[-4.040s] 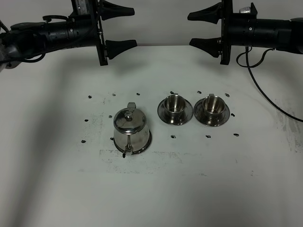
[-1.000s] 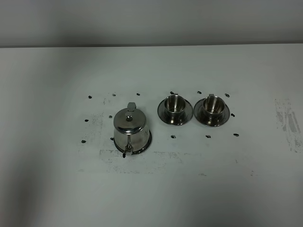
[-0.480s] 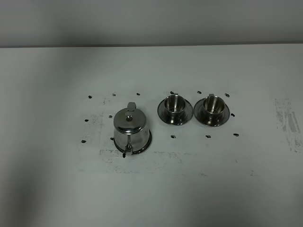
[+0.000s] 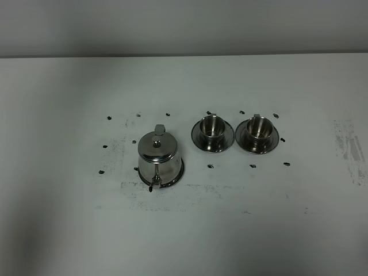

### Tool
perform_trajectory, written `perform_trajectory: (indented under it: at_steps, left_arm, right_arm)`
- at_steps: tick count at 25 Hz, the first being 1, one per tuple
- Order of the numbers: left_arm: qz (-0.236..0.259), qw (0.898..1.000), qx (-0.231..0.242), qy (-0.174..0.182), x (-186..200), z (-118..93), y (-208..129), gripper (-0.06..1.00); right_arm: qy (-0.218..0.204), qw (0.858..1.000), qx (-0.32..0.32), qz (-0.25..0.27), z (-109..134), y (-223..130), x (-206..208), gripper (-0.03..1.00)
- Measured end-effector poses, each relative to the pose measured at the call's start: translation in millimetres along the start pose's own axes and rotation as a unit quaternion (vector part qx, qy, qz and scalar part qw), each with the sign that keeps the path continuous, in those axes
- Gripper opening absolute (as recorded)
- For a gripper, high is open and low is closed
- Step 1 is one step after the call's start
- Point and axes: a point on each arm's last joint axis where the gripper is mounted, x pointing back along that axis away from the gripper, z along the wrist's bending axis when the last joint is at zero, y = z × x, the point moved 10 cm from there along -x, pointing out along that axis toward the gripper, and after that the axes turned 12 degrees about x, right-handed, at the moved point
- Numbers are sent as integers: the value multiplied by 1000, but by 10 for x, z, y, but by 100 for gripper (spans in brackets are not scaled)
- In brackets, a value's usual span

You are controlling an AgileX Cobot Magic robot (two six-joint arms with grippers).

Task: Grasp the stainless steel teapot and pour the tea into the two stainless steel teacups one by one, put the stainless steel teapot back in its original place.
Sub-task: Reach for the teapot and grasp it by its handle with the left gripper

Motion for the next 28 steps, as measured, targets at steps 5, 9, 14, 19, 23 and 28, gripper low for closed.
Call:
perform_trajectory:
  at_steps: [5,9,14,19,23,28]
  left_arm:
    - [0,1000,-5,0,0,0,0,67]
    - [0,1000,-8,0,0,2,0,67]
    - [0,1000,-11,0,0,2,0,67]
    - [0,1000,-13,0,0,2,0,67]
    - [0,1000,-16,0,0,2,0,67]
    - [0,1000,-25,0,0,2,0,67]
  right_arm:
    - [0,1000,0,0,0,0,0,58]
    - [-1,1000,-1,0,-1,0,0,58]
    - [-26,999,-20,8,-49,-14,-1,58]
    - [-34,999,-25,10,-63,-19,-1,58]
    - [-34,999,-25,10,-63,-19,-1,58]
    - [-34,999,-25,10,-63,-19,-1,58]
